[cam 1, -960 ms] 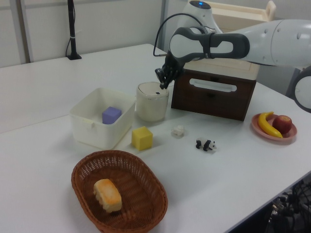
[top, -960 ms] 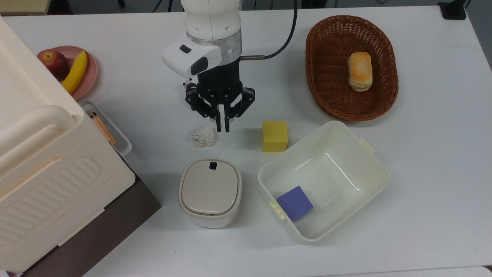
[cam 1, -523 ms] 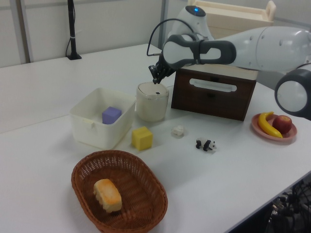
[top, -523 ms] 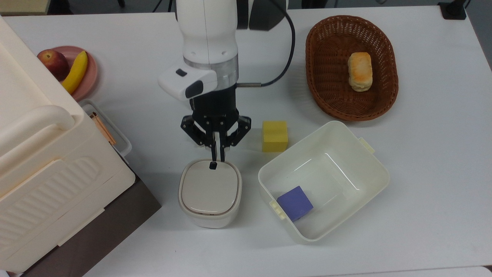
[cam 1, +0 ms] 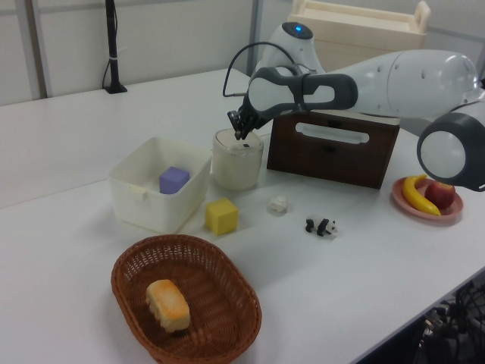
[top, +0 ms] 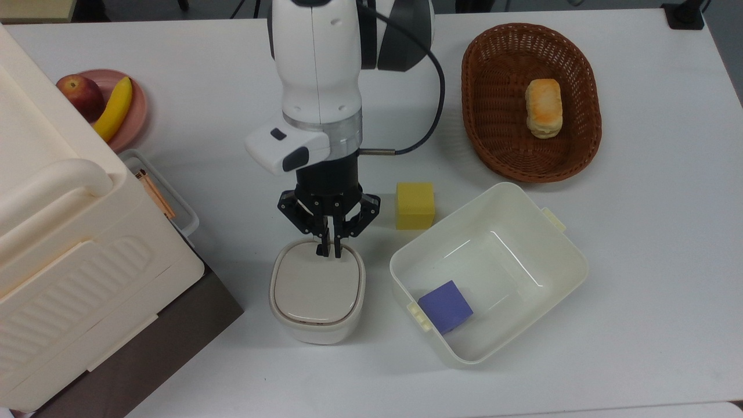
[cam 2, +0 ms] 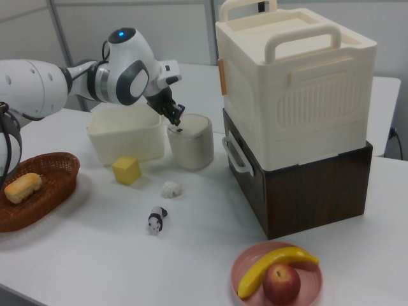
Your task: Open the trash can
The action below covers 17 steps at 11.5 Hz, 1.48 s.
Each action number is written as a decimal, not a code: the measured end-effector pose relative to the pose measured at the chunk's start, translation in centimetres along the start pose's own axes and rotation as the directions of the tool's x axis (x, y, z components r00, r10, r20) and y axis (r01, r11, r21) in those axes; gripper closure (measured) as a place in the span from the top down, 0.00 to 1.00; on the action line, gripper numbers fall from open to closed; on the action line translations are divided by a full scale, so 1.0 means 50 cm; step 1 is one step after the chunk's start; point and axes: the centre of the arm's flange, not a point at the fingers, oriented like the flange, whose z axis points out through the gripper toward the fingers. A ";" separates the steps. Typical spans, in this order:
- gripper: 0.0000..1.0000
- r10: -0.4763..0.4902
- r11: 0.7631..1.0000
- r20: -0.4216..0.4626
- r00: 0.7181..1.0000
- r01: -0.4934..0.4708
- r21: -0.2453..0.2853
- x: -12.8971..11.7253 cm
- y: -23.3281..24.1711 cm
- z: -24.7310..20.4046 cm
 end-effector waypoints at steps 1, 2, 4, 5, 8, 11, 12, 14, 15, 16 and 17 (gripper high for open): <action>0.15 0.002 1.000 0.013 1.000 -0.002 -0.003 -0.006 0.002 0.019; 0.15 0.005 1.000 0.018 1.000 -0.004 -0.006 -0.007 0.007 0.030; 0.15 0.011 1.000 0.019 1.000 -0.010 -0.010 -0.007 0.017 0.033; 0.15 0.011 1.000 0.019 1.000 -0.010 -0.010 -0.007 0.017 0.033; 0.15 0.013 1.000 0.029 0.999 -0.013 -0.010 -0.004 0.018 0.015; 0.15 0.023 1.000 0.130 0.991 -0.021 -0.021 -0.009 0.033 -0.067; 0.15 0.016 1.000 0.181 0.983 -0.012 -0.025 -0.017 0.043 -0.095; 0.22 -0.030 0.999 0.304 0.952 0.038 -0.021 -0.044 0.054 -0.135; 0.28 -0.053 0.998 0.364 0.930 0.063 -0.014 -0.060 0.061 -0.151; 0.42 -0.062 0.997 0.407 0.911 0.072 -0.010 -0.071 0.070 -0.166; 0.59 -0.068 0.997 0.421 0.904 0.078 -0.006 -0.074 0.078 -0.186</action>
